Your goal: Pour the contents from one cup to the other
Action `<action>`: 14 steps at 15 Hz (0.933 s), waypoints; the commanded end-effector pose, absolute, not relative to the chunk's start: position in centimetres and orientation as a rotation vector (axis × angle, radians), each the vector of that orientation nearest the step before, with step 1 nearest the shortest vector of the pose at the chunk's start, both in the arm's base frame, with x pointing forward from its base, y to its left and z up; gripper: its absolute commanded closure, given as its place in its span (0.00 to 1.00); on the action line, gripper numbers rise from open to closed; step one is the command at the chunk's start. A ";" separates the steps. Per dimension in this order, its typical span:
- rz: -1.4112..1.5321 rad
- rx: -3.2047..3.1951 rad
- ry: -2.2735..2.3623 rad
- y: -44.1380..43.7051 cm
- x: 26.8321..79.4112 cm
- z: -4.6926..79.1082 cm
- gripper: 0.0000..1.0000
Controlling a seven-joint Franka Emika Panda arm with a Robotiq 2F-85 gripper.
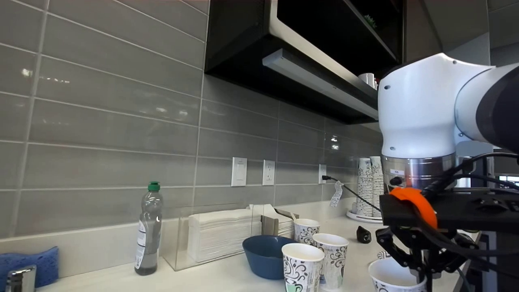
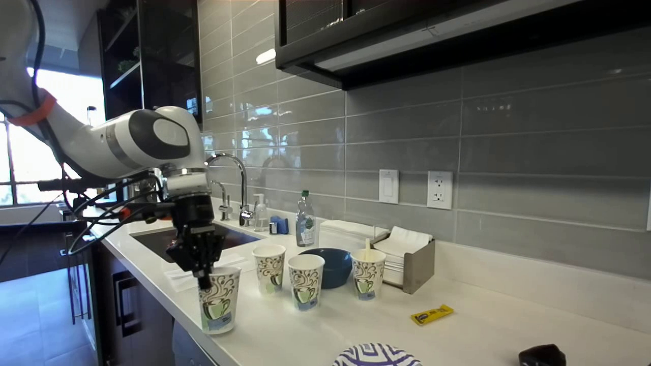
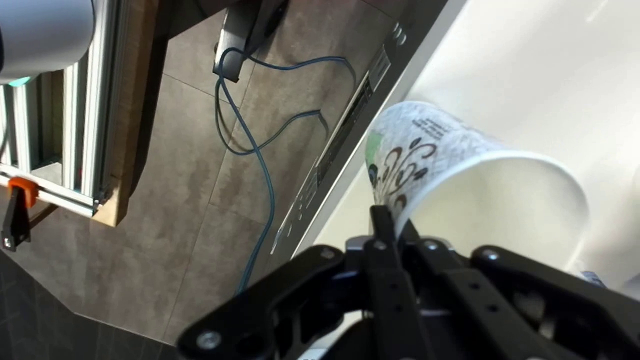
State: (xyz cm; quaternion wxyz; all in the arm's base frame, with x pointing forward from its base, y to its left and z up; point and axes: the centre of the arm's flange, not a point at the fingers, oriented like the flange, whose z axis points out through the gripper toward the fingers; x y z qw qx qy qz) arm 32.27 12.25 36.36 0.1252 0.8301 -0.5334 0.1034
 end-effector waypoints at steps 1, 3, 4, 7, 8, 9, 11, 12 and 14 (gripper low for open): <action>0.376 2.436 -1.640 10.8 31.4 37.3 0.99; 0.378 2.451 -1.652 10.3 32.1 37.7 0.99; 0.364 2.456 -1.662 10.1 32.3 37.6 0.99; 0.355 2.504 -1.685 9.3 33.0 37.3 0.99; 0.351 2.518 -1.691 9.0 33.4 37.2 0.99; 0.350 2.542 -1.694 8.8 33.7 37.2 0.99; 0.319 2.565 -1.699 8.3 34.2 37.1 0.99; 0.297 2.568 -1.701 8.1 34.4 37.0 0.99; 0.276 2.576 -1.702 7.7 34.5 36.9 0.99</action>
